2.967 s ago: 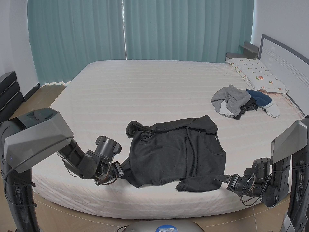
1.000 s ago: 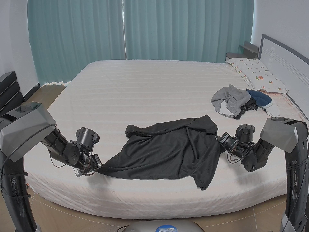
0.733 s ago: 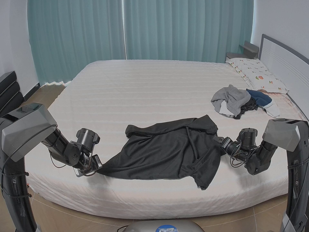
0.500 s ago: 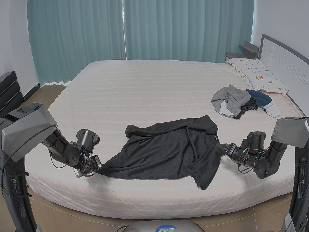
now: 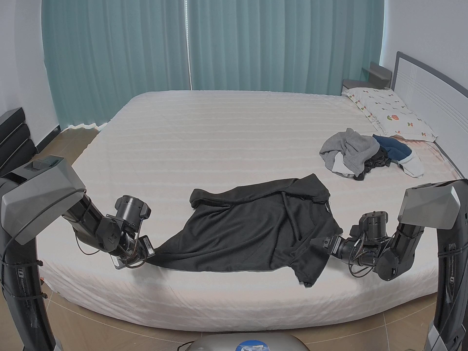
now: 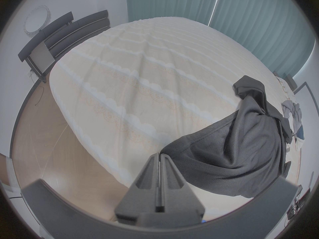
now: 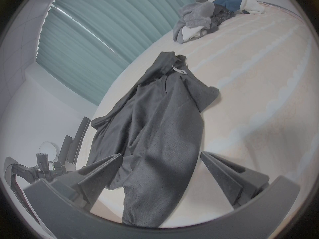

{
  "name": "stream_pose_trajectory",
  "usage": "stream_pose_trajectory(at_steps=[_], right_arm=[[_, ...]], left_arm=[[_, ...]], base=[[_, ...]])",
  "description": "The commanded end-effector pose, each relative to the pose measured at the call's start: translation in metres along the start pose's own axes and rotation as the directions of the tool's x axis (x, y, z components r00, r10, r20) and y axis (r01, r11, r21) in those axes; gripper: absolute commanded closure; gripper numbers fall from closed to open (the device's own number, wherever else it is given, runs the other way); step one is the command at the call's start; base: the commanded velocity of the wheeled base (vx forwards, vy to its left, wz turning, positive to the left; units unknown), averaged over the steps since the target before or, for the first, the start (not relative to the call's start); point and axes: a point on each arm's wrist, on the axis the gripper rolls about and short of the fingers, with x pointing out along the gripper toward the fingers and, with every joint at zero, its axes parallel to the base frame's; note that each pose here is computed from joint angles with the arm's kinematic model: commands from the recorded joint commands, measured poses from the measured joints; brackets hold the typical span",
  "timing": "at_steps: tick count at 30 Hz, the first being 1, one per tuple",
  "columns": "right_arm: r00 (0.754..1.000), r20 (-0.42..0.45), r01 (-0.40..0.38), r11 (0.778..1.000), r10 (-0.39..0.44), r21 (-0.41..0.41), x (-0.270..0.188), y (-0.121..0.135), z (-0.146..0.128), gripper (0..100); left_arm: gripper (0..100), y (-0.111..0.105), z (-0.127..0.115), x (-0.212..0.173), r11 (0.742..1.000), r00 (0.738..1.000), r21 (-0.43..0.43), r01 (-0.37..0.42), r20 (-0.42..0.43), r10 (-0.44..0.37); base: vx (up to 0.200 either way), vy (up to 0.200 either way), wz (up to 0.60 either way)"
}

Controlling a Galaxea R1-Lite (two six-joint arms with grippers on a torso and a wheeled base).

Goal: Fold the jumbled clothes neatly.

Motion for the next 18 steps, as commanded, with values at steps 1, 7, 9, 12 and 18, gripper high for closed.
stream_pose_trajectory(at_steps=[1, 7, 9, 12, 18], right_arm=[[0.999, -0.031, 0.013, 1.000, -0.013, -0.005, 0.006, 0.000, -0.004, 0], [0.998, -0.045, 0.051, 0.998, -0.053, -0.039, 0.004, -0.001, -0.006, 100], [0.996, -0.037, 0.076, 0.996, -0.077, -0.038, 0.001, -0.002, -0.007, 100], [0.995, -0.038, 0.094, 0.995, -0.095, -0.030, -0.011, -0.003, -0.007, 100], [0.994, 0.000, 0.107, 0.994, -0.107, -0.019, -0.054, -0.003, 0.004, 100]], left_arm=[[100, 0.000, 0.000, -0.001, 1.000, 1.000, 0.001, 0.002, 0.000, -0.002], [100, 0.000, -0.001, -0.001, 1.000, 1.000, 0.005, 0.000, -0.005, 0.000], [100, 0.000, -0.001, -0.001, 1.000, 1.000, 0.005, -0.001, -0.006, 0.001], [100, 0.001, -0.002, -0.001, 1.000, 1.000, 0.008, -0.002, -0.009, 0.002], [100, 0.004, -0.007, -0.007, 0.999, 1.000, 0.035, -0.004, -0.022, 0.005]], base=[[0.000, 0.000, 0.00], [0.000, 0.000, 0.00], [0.000, 0.000, 0.00], [0.000, 0.000, 0.00], [0.000, 0.000, 0.00]])
